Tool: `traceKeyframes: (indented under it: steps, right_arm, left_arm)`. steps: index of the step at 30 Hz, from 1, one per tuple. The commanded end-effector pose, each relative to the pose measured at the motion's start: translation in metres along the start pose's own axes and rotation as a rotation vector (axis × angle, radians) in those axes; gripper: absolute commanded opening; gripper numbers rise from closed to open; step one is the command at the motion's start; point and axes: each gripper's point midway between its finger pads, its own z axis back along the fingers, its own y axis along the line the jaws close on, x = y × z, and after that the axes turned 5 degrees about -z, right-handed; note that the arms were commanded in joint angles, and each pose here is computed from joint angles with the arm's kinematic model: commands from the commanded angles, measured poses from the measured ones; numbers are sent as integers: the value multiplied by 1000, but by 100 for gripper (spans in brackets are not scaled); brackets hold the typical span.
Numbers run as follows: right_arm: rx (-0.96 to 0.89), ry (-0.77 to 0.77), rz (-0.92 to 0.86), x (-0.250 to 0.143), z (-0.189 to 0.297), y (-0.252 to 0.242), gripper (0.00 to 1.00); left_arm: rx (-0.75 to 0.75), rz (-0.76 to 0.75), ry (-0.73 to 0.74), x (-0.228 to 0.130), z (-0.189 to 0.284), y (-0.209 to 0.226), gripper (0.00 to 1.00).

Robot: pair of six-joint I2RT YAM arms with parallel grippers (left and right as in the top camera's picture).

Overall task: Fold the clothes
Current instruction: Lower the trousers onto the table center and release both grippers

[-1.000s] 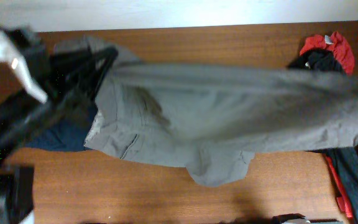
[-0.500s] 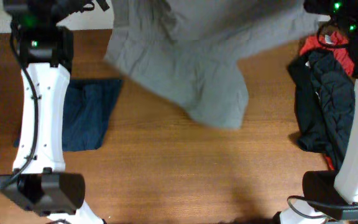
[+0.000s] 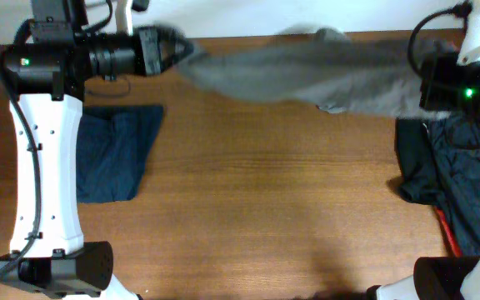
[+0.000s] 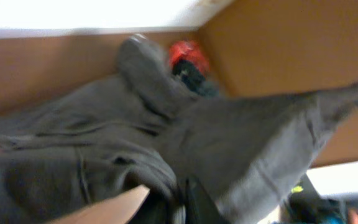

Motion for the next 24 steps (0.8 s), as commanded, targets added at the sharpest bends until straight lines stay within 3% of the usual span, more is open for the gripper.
traceKeyframes:
  steps: [1, 9, 11, 17, 20, 24]
  right_arm:
    - [149, 100, -5, -18, -14, 24, 24]
    - [128, 91, -5, -12, -24, 19, 27]
    - [88, 79, -3, -10, -24, 12, 32]
    - [20, 111, -6, -11, -39, 0, 46]
    - [10, 186, -16, -18, -60, -3, 58]
    - [-7, 274, -60, -26, -92, -8, 59]
  left_arm:
    - [192, -61, 60, -17, 13, 22, 13]
    - [265, 16, 212, -58, 22, 31, 17]
    - [281, 14, 231, -62, 23, 34, 19]
    - [376, -43, 253, -63, 27, 52, 46]
    - [391, -47, 288, -69, 22, 60, 50]
    - [389, -7, 391, -93, 6, 73, 53]
